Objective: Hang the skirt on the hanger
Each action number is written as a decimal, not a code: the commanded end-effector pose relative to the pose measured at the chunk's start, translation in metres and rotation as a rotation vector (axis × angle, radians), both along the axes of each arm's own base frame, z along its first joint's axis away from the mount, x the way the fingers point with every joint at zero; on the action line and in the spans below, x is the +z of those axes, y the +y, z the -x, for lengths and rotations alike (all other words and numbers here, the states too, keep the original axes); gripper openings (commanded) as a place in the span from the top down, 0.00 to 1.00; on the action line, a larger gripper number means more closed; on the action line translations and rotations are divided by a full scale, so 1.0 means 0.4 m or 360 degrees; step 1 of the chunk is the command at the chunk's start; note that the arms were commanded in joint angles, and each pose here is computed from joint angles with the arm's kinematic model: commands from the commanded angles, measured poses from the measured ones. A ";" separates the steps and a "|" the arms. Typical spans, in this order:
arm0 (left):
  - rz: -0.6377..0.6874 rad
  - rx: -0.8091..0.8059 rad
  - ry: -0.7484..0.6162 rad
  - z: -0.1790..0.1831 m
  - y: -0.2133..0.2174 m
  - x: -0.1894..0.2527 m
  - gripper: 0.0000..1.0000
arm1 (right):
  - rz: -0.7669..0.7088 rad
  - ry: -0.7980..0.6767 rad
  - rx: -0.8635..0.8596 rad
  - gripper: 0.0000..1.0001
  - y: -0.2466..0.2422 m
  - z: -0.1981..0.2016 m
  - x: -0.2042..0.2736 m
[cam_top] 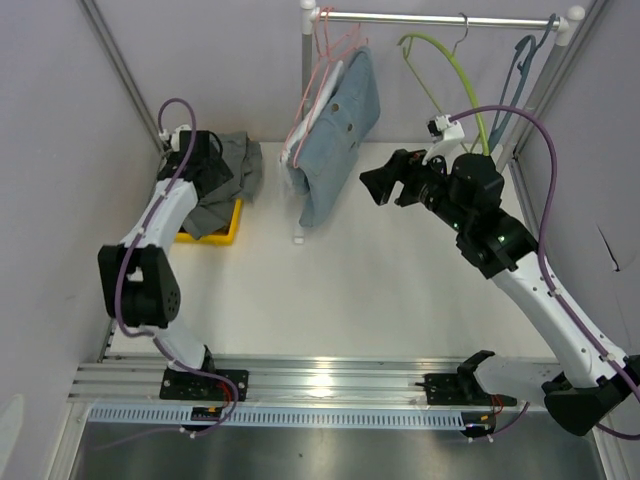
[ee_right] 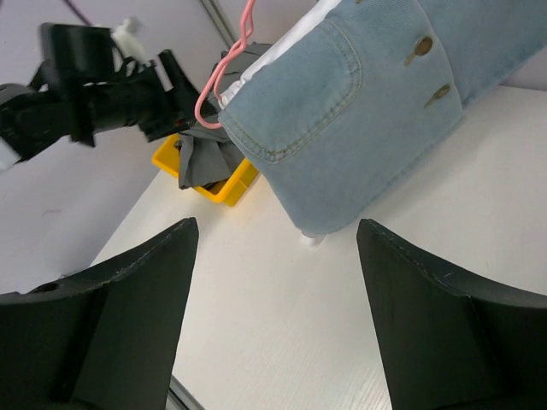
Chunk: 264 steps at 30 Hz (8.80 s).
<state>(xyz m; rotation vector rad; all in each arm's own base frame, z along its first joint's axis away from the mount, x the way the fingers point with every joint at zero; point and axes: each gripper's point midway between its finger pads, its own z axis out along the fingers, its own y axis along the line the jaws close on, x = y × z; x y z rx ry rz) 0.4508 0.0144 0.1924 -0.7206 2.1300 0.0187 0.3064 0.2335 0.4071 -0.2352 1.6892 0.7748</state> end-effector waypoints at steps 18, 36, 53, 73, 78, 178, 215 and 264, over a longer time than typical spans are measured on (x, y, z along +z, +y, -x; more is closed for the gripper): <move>0.0001 -0.0300 0.0018 -0.242 -0.123 -0.132 0.29 | 0.0056 -0.0026 -0.0017 0.21 -0.014 0.011 -0.015; -0.0139 -0.0149 0.0115 -0.223 -0.066 -0.121 1.00 | 0.0094 -0.0001 -0.0051 0.22 -0.022 0.001 -0.047; -0.0203 -0.0273 -0.0551 0.111 -0.146 0.544 1.00 | 0.0108 -0.0006 -0.0030 0.22 -0.011 -0.015 -0.034; 0.0144 -0.0791 -0.0549 0.512 -0.277 0.447 1.00 | -0.0107 0.0385 0.0503 0.26 0.197 0.236 -0.221; 0.0232 -0.0826 -0.0471 0.532 -0.314 0.344 1.00 | -0.0115 0.0500 0.0540 0.24 0.300 0.366 -0.374; 0.0575 -0.1211 0.0243 0.429 -0.639 -0.233 0.87 | 0.0285 0.0809 -0.0440 0.37 -0.117 0.165 -0.495; 0.0516 -0.1275 0.0301 0.444 -0.635 -0.235 0.90 | 0.0013 -0.0161 -0.1165 0.38 -0.761 -0.413 0.271; 0.0531 -0.1309 0.0271 0.449 -0.640 -0.223 0.92 | 0.0004 -0.0147 -0.0855 1.00 -0.540 -0.076 0.235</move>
